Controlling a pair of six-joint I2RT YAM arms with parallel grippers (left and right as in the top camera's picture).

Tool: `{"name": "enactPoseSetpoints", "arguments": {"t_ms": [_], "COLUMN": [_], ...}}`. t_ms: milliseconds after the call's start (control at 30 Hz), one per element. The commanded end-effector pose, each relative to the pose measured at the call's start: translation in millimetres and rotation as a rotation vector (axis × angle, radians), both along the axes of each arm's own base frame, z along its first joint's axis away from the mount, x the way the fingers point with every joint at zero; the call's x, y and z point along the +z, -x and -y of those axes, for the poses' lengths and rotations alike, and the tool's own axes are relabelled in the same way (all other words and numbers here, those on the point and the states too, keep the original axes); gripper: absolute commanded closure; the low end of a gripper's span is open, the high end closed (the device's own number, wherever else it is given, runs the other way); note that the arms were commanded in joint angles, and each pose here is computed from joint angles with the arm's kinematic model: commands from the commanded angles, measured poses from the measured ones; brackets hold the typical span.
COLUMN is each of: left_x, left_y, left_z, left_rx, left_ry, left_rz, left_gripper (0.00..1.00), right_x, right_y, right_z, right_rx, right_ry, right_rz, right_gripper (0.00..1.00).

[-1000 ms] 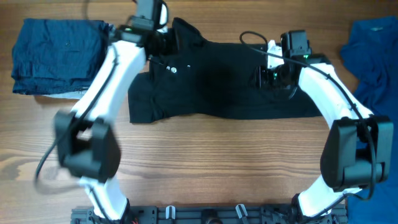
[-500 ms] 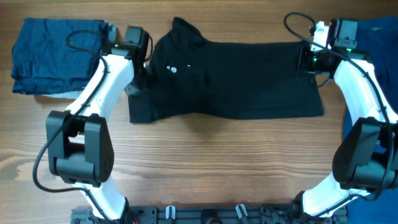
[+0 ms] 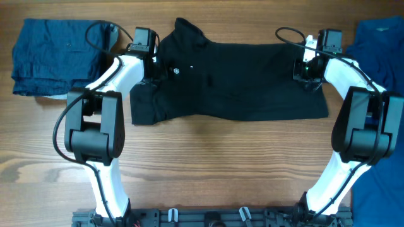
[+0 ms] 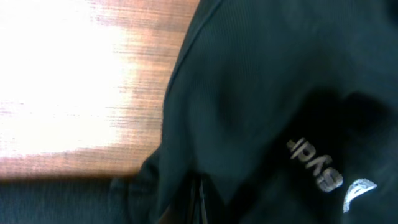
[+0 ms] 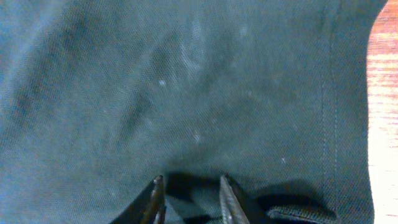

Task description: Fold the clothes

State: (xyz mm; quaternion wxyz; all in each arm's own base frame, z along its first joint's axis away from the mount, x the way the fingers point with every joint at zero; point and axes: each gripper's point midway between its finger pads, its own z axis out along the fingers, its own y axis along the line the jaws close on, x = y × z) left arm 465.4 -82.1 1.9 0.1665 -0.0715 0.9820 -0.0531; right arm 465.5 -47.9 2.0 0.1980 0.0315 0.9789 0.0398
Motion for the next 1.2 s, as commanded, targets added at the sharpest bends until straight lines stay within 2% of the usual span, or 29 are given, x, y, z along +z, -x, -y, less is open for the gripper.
{"name": "enactPoseSetpoints", "arguments": {"t_ms": [0, 67, 233, 300, 400, 467, 500, 567, 600, 633, 667, 700, 767, 867, 1067, 1167], "left_x": [-19, -23, -27, -27, -6, 2, 9, 30, 50, 81, 101, 125, 149, 150, 85, 44], "left_y": [8, 22, 42, 48, 45, 45, 43, 27, 14, -6, -19, -36, -59, -86, -125, -132], "left_z": [-7, -18, -25, -28, -35, -39, -38, -33, -28, -18, -8, 8, 30, 46, 67, 69], "left_rx": [-0.020, -0.009, -0.057, -0.057, -0.092, -0.092, -0.091, -0.087, -0.085, -0.092, -0.105, -0.135, -0.182, -0.205, -0.228, -0.247], "left_ry": [-0.036, -0.090, -0.139, -0.151, -0.200, -0.222, -0.218, -0.200, -0.182, -0.130, -0.082, -0.002, 0.093, 0.105, 0.115, 0.101], "left_rz": [-0.057, -0.113, -0.194, -0.217, -0.180, -0.172, -0.154, -0.074, -0.011, 0.086, 0.148, 0.227, 0.351, 0.462, 0.522, 0.504], "left_gripper": [0.96, 0.96, 0.96, 0.96, 0.96, 0.96, 0.96, 0.90, 0.83, 0.59, 0.48, 0.45, 0.41, 0.40, 0.35, 0.32], "right_x": [-33, -42, -44, -41, -11, 19, 35, 63, 77, 96, 102, 106, 103, 105, 119, 116], "right_y": [38, 72, 106, 95, 60, 40, 30, 15, 9, 2, 1, -2, -6, -21, -50, -58], "right_z": [13, 18, 24, 26, 30, 33, 34, 36, 36, 33, 32, 33, 33, 36, 40, 47], "right_rx": [-0.058, -0.103, -0.130, -0.131, -0.137, -0.120, -0.123, -0.123, -0.110, -0.069, -0.070, -0.070, -0.071, -0.065, -0.066, -0.083], "right_ry": [0.076, 0.108, 0.155, 0.158, 0.159, 0.171, 0.173, 0.177, 0.180, 0.168, 0.167, 0.168, 0.169, 0.180, 0.200, 0.203], "right_rz": [-0.160, -0.289, -0.428, -0.384, -0.276, -0.219, -0.190, -0.146, -0.129, -0.106, -0.101, -0.091, -0.079, -0.022, 0.107, 0.145], "right_gripper": [0.80, 0.90, 0.91, 0.83, 0.60, 0.51, 0.43, 0.32, 0.27, 0.21, 0.17, 0.14, 0.13, 0.13, 0.13, 0.13]}}
